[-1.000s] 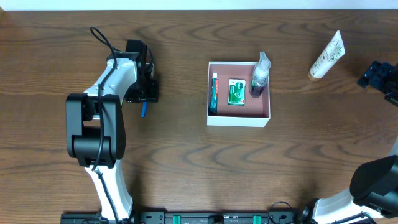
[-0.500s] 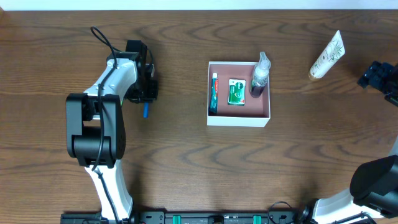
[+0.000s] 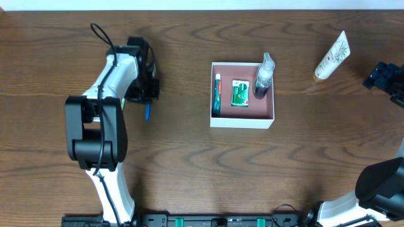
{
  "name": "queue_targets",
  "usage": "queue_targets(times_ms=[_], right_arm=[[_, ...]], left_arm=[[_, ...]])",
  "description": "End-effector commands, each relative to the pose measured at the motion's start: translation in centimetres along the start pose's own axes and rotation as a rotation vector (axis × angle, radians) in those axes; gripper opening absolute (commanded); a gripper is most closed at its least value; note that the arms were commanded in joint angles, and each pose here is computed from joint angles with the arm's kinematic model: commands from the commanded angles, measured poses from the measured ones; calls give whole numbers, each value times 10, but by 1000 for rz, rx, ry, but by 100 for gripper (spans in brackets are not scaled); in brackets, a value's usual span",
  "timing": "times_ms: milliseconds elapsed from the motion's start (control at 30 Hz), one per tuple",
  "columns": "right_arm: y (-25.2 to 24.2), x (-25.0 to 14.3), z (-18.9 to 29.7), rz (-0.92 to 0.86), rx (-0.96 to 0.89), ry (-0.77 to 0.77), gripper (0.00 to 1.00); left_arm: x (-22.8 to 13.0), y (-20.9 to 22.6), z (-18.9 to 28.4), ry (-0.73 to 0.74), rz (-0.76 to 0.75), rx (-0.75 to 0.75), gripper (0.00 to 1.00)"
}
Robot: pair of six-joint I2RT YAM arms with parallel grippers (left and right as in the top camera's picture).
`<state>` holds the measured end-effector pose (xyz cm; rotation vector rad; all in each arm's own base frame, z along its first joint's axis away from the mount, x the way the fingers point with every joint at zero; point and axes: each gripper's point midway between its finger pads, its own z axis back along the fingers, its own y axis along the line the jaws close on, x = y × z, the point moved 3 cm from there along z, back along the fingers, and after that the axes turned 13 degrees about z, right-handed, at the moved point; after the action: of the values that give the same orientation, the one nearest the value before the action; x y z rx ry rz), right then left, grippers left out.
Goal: Pack container
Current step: 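Carry the razor into the box and set it beside the toothpaste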
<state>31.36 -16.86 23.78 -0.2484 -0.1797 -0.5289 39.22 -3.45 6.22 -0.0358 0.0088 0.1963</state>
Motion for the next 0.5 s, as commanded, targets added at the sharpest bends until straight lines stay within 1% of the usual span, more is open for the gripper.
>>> queue_targets(times_ms=[0, 133, 167, 267, 367, 467], right_arm=[[-2, 0, -1, -19, -5, 0, 99], [-2, 0, -1, -19, -5, 0, 99], [-2, 0, -1, -19, -5, 0, 99], [-2, 0, -1, -19, -5, 0, 99], [-2, 0, -1, -19, -5, 0, 99], [-2, 0, -1, -19, -5, 0, 99]], left_arm=[[16, -21, 77, -198, -13, -64, 6], [13, -52, 145, -370, -63, -136, 9], [8, -63, 164, -418, -83, -161, 11], [-8, -94, 203, -515, -136, -231, 12], [-30, -133, 229, -586, -199, -315, 12], [-52, -174, 240, -615, -269, -389, 13]])
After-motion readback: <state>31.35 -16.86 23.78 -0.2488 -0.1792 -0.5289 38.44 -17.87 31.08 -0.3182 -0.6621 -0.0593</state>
